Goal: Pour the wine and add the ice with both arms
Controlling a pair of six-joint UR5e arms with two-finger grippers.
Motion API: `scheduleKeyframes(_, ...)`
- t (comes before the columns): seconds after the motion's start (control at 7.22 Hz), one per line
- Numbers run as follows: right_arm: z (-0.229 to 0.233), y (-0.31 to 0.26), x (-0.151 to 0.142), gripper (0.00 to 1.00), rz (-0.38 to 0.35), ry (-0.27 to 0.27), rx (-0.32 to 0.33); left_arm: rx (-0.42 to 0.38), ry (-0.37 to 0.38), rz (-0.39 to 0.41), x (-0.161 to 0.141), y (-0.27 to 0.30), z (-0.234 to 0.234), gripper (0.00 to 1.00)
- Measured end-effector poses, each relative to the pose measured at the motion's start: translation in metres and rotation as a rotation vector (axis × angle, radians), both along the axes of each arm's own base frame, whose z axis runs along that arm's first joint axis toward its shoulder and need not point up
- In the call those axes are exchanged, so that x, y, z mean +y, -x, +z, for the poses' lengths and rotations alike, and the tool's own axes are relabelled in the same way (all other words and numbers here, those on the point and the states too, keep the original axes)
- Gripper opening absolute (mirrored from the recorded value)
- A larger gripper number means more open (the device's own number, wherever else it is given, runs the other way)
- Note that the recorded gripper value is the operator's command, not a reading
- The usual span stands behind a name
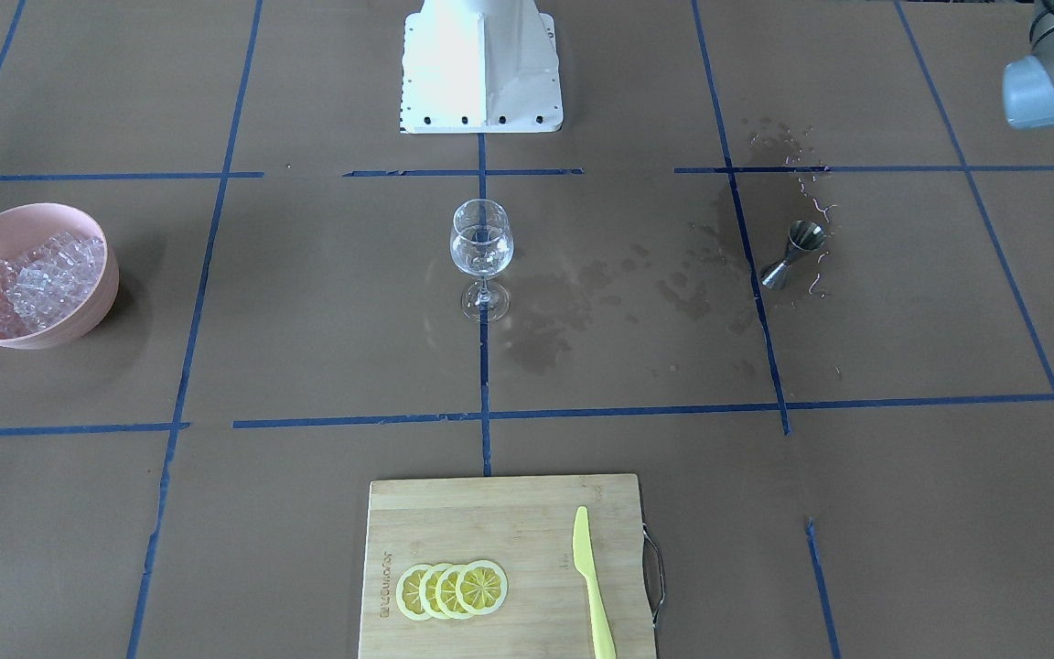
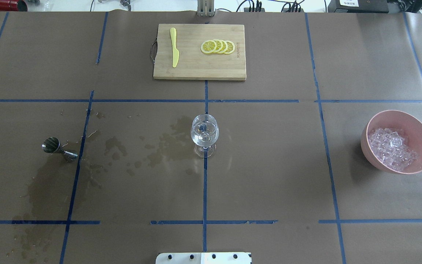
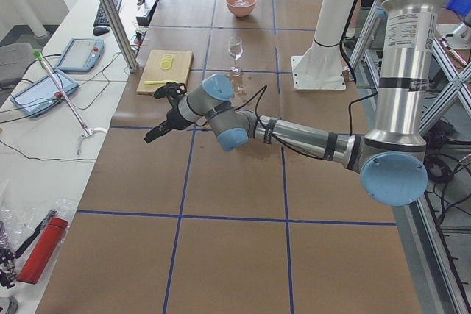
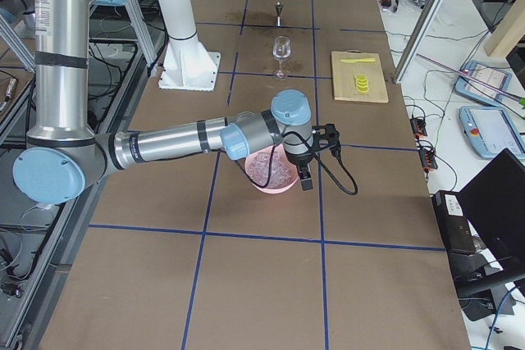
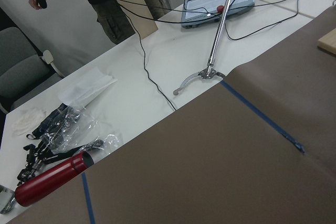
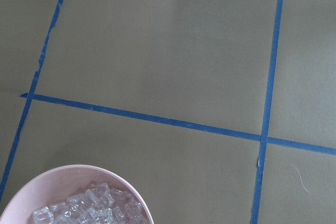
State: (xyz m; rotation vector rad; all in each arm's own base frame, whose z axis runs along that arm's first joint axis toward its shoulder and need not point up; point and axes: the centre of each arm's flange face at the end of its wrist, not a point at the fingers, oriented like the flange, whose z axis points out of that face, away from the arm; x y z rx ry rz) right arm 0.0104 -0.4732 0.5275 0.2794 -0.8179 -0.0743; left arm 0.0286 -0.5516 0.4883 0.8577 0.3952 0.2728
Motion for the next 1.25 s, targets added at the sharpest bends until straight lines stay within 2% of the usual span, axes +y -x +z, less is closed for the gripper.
scheduleKeyframes(0.14,0.000,0.000,0.001,1.00,0.000,0.000,-0.001,-0.066,0.145,0.004,-0.006,0.027,0.019,1.00)
scheduleKeyframes(0.28,0.000,0.000,0.001,1.00,0.000,0.000,-0.001,-0.067,0.315,0.010,-0.006,0.051,0.039,1.00)
scheduleKeyframes(0.42,0.000,0.000,0.002,1.00,0.001,0.002,-0.001,0.024,0.463,0.040,0.005,0.070,0.063,1.00)
scheduleKeyframes(0.55,0.000,0.000,0.002,1.00,0.005,0.007,-0.004,0.199,0.614,0.096,0.034,0.082,0.103,1.00)
scheduleKeyframes(0.69,-0.004,0.000,0.003,1.00,0.020,0.018,-0.012,0.331,0.710,0.124,0.068,0.090,0.136,1.00)
scheduleKeyframes(0.83,-0.011,0.000,0.004,1.00,0.041,0.028,-0.024,0.396,0.754,0.121,0.094,0.098,0.154,1.00)
scheduleKeyframes(0.97,-0.018,0.001,0.006,1.00,0.052,0.032,-0.031,0.416,0.759,0.109,0.106,0.105,0.156,1.00)
scheduleKeyframes(1.25,-0.032,0.028,0.021,1.00,0.062,0.057,-0.034,0.405,0.738,0.097,0.109,0.110,0.147,1.00)
